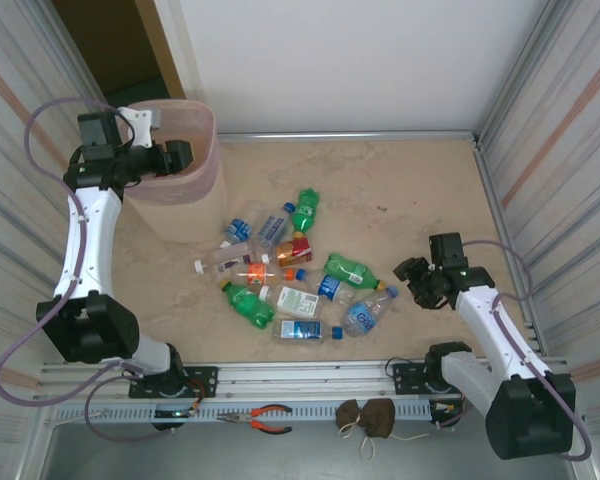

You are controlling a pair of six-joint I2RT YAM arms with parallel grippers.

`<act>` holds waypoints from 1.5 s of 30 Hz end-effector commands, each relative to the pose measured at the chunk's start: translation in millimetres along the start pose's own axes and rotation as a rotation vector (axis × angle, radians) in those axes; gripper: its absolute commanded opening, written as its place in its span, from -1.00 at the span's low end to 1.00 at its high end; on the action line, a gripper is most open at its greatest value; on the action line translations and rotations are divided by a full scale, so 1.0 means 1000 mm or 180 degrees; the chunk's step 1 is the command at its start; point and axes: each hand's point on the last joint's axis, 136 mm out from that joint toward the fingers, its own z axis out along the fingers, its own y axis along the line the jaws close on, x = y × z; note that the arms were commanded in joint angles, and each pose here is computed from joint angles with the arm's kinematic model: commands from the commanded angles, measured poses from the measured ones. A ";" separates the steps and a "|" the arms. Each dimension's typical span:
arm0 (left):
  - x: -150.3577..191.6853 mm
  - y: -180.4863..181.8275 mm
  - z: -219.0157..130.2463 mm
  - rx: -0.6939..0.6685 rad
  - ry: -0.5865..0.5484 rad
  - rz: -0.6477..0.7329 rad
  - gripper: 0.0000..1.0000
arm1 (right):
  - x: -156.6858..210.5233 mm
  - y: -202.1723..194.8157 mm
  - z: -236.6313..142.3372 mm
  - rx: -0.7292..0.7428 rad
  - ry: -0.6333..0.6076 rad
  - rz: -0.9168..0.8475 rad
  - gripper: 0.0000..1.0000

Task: Put the plastic bottles in the bin

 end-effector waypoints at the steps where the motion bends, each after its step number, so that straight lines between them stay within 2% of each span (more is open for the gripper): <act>1: -0.008 -0.015 -0.012 0.0103 -0.0148 0.0074 0.45 | 0.007 0.014 0.008 -0.0313 0.0185 0.0173 0.19; 9: -0.008 -0.019 -0.013 0.0118 -0.0151 0.0098 0.46 | 0.009 0.006 0.030 -0.0205 0.0332 0.0259 0.15; 22: -0.009 -0.018 -0.016 0.0071 -0.0151 0.0110 0.46 | 0.013 -0.006 0.053 -0.0154 0.0544 0.0469 -0.15; 35: -0.010 -0.017 -0.019 0.0035 -0.0168 0.0145 0.47 | 0.013 -0.009 0.050 -0.0184 0.0511 0.0613 -0.32; 45: -0.010 -0.019 -0.021 0.0058 -0.0188 0.0182 0.47 | 0.004 -0.003 0.028 -0.0182 0.0333 0.0545 -0.44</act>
